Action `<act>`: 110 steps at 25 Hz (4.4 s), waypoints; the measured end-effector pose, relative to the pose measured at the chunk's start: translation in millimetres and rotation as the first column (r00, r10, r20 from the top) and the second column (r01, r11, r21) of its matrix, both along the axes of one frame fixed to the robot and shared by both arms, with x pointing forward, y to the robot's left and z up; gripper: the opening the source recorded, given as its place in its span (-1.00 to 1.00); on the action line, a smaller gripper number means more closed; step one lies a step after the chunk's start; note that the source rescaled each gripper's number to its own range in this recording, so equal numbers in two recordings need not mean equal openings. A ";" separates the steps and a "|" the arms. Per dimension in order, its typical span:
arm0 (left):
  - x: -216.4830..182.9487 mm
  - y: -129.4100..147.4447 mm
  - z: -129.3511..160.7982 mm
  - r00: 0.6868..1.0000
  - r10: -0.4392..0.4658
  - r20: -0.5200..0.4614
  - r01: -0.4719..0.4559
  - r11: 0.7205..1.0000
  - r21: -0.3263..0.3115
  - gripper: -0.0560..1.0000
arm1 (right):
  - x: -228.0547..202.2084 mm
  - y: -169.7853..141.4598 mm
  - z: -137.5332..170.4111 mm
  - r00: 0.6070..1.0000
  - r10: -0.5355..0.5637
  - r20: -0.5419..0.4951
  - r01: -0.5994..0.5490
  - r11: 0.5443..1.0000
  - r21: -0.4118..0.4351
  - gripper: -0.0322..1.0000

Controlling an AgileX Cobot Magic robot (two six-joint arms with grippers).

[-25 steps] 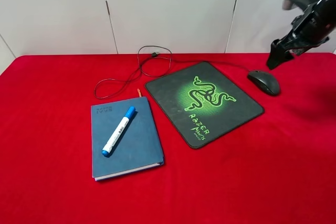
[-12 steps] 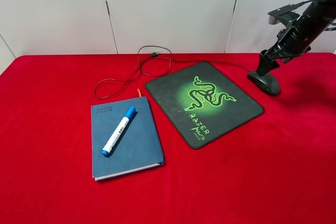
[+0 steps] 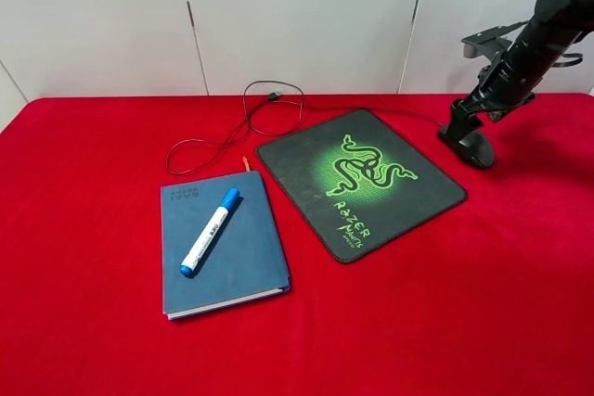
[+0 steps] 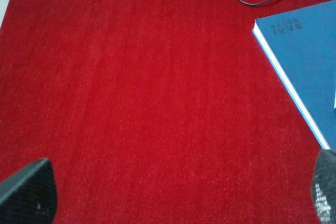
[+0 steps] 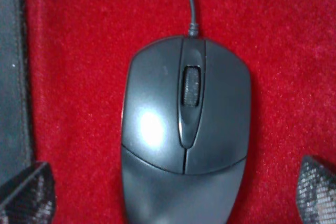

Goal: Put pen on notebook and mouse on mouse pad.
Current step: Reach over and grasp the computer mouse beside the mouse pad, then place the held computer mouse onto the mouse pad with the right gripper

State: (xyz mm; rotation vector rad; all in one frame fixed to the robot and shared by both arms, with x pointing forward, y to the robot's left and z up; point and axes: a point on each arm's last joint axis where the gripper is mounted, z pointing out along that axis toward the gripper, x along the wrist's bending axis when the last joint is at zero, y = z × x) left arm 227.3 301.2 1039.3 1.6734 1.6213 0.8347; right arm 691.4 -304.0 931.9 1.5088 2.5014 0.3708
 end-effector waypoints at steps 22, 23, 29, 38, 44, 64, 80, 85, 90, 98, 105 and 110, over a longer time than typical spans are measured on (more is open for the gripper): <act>0.0 0.0 0.0 1.000 0.000 0.000 0.000 1.000 0.000 0.91 | 5.6 -3.0 -34.9 0.999 0.008 -0.033 -0.009 0.999 -0.034 -0.45; 0.0 0.0 0.0 1.000 0.000 0.000 0.000 1.000 0.000 0.91 | 5.6 -3.0 -34.9 0.999 0.007 -0.033 -0.008 0.999 -0.033 -0.81; 0.0 0.0 0.0 1.000 0.000 0.000 0.000 1.000 0.000 0.91 | 5.6 -3.0 -34.9 0.999 0.007 -0.033 -0.009 0.999 -0.033 -0.93; 0.0 0.0 0.0 1.000 0.000 0.000 0.000 1.000 0.000 0.91 | 9.0 -3.1 -17.8 1.000 -0.019 -0.012 0.019 0.999 -0.026 -0.93; 0.0 0.0 0.0 1.000 0.000 0.000 0.000 1.000 0.000 0.91 | 10.4 -1.8 26.1 0.997 -0.067 0.033 0.067 0.998 0.006 -0.93; 0.0 0.0 0.0 1.000 0.000 0.000 0.000 1.000 0.000 0.91 | -27.0 63.9 92.2 0.993 -0.096 -0.074 0.104 0.987 0.119 -0.93; 0.0 0.0 0.0 1.000 0.000 0.000 0.000 1.000 0.000 0.91 | -53.5 186.0 76.3 0.996 0.050 -0.078 -0.042 0.994 0.099 -0.93; 0.0 0.0 0.0 1.000 0.000 0.000 0.000 1.000 0.000 0.91 | -54.9 207.7 60.6 0.996 0.061 -0.068 -0.055 0.994 0.096 -0.93; 0.0 0.0 0.0 1.000 0.000 0.000 0.000 1.000 0.000 0.91 | -48.2 211.4 35.2 0.995 0.051 -0.083 -0.045 0.997 0.068 -0.93; 0.0 0.0 0.0 1.000 0.000 0.000 0.000 1.000 0.000 0.91 | -39.1 210.9 -0.2 0.994 0.055 -0.092 -0.055 0.998 0.007 -0.93; 0.0 0.0 0.0 1.000 0.000 0.000 0.000 1.000 0.000 0.91 | -36.7 208.8 -6.6 0.994 0.069 -0.080 -0.071 0.997 -0.029 -0.93; 0.0 0.0 0.0 1.000 0.000 0.000 0.000 1.000 0.000 0.91 | -36.8 208.6 -6.7 0.994 0.069 -0.082 -0.072 0.997 -0.031 -0.93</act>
